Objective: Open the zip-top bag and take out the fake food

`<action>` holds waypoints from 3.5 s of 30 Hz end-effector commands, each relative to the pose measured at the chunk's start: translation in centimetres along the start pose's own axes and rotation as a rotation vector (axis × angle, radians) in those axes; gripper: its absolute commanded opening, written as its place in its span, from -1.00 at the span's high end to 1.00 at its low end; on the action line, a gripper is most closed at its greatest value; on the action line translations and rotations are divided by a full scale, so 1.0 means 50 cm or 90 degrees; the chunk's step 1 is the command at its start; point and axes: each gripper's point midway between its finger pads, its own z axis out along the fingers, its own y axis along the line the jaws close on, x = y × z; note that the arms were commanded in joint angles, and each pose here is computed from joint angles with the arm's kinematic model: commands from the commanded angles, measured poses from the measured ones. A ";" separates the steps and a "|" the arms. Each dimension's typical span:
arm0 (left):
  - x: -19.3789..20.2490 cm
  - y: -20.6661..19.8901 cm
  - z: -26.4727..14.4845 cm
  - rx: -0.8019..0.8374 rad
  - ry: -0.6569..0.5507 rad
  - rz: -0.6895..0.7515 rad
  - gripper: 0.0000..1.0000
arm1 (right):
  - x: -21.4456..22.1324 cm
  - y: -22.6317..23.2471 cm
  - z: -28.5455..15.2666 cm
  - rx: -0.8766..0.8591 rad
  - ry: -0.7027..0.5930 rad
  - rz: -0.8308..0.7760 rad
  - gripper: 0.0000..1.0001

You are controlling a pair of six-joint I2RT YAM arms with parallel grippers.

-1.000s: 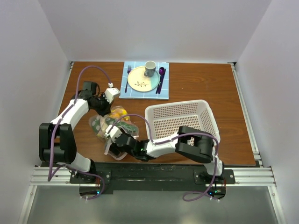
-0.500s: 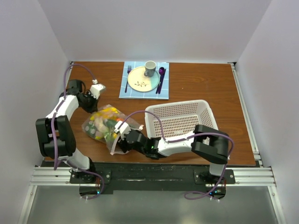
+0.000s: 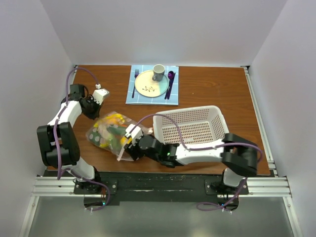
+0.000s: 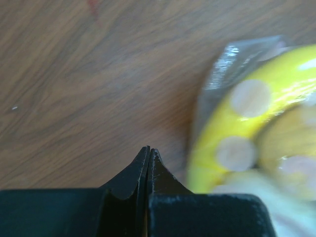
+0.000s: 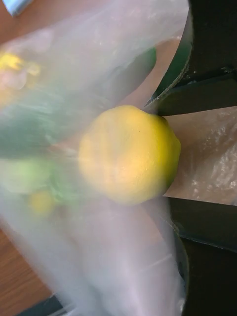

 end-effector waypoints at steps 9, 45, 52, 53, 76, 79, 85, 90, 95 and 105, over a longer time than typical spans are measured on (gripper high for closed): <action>-0.020 0.072 -0.014 -0.084 -0.024 0.022 1.00 | -0.050 -0.053 -0.127 0.033 -0.037 0.029 0.92; 0.033 -0.060 -0.039 0.142 -0.028 -0.080 -0.96 | -0.017 -0.307 -0.339 0.438 -0.034 0.076 -0.97; 0.033 -0.104 -0.015 0.188 -0.032 -0.086 -0.39 | -0.052 -0.218 -0.242 0.280 -0.042 0.012 -0.97; 0.029 -0.105 -0.013 0.190 -0.034 -0.089 -0.29 | -0.039 -0.209 -0.219 0.270 -0.025 -0.004 -0.91; 0.018 -0.032 0.001 0.058 0.000 -0.010 1.00 | -0.062 -0.075 -0.111 0.168 -0.033 -0.031 -0.66; 0.014 -0.021 -0.001 0.045 0.002 -0.003 1.00 | -0.047 -0.080 -0.131 0.211 -0.017 -0.042 -0.63; 0.014 0.028 -0.016 -0.021 0.015 0.041 1.00 | 0.029 -0.138 -0.192 0.272 0.011 -0.011 -0.59; 0.018 0.067 -0.026 -0.048 0.027 0.052 1.00 | 0.077 -0.158 -0.213 0.289 0.029 0.003 -0.59; 0.011 0.073 -0.036 -0.049 0.027 0.066 1.00 | 0.117 -0.205 -0.228 0.342 0.055 -0.001 -0.58; -0.016 0.062 -0.052 -0.025 0.004 0.070 1.00 | 0.076 -0.302 -0.287 0.388 0.012 0.034 -0.50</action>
